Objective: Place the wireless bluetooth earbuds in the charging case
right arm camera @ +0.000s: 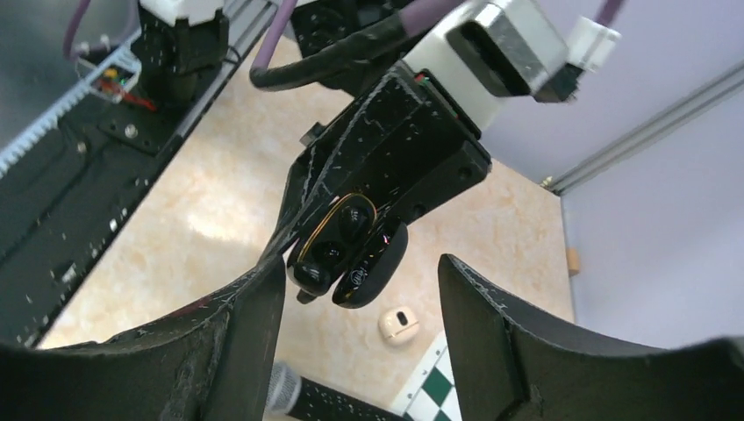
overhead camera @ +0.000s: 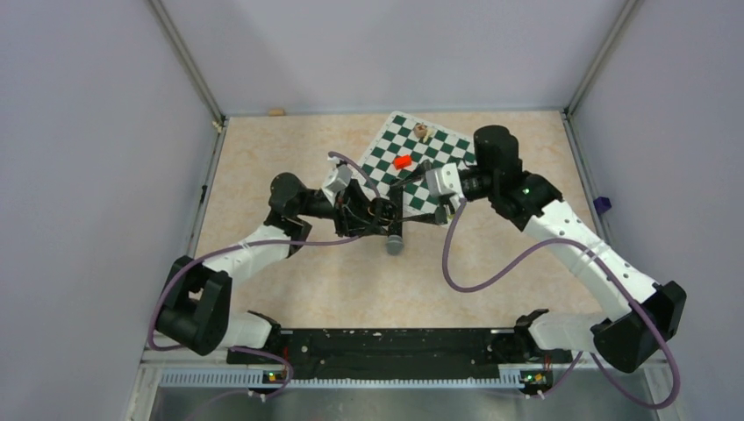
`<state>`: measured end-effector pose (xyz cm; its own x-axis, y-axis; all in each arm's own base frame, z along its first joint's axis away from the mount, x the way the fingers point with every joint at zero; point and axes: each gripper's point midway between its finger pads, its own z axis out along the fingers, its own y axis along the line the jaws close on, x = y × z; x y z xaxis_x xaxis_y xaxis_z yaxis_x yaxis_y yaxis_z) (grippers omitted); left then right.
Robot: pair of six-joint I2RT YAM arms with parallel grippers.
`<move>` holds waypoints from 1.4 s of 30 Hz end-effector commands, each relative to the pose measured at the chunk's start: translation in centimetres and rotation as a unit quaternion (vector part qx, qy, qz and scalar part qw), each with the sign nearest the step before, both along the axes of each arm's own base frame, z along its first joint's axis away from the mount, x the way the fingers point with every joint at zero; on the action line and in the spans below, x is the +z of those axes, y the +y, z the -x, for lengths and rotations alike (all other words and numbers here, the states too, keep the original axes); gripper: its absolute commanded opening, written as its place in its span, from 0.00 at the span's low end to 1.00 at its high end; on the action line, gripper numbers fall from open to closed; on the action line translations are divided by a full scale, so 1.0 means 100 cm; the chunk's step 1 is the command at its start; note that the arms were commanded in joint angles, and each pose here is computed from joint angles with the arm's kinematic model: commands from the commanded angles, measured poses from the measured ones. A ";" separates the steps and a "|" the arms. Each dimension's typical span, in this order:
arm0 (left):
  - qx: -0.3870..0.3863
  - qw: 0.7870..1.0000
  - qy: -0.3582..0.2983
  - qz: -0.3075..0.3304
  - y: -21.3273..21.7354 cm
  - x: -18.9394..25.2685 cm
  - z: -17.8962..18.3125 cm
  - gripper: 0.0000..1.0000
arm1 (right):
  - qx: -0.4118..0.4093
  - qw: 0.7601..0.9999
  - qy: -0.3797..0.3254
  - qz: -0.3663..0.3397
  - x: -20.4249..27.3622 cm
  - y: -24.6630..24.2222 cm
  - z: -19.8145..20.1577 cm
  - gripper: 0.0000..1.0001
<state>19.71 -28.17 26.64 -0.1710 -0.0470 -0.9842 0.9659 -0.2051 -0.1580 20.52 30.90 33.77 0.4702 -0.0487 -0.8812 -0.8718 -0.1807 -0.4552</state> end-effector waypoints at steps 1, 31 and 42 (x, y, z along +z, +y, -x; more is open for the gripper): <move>-0.050 0.999 -0.009 -0.016 -0.006 -0.002 0.010 0.00 | 0.074 0.989 -0.122 0.050 -0.036 -0.017 0.022 0.64; -0.131 0.989 -0.033 -0.054 -0.011 -0.020 0.035 0.00 | 0.100 0.986 -0.127 0.045 -0.036 -0.019 0.045 0.35; -0.135 0.989 -0.032 -0.053 -0.012 -0.020 0.036 0.00 | 0.116 0.984 -0.118 0.064 -0.049 -0.010 0.054 0.35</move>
<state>15.99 -29.02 23.20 -0.1558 0.1375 -0.9782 0.8888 -0.4125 -0.1996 15.63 29.11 27.71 0.6592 -0.0541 -0.7500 -0.6956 -0.4226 -0.5809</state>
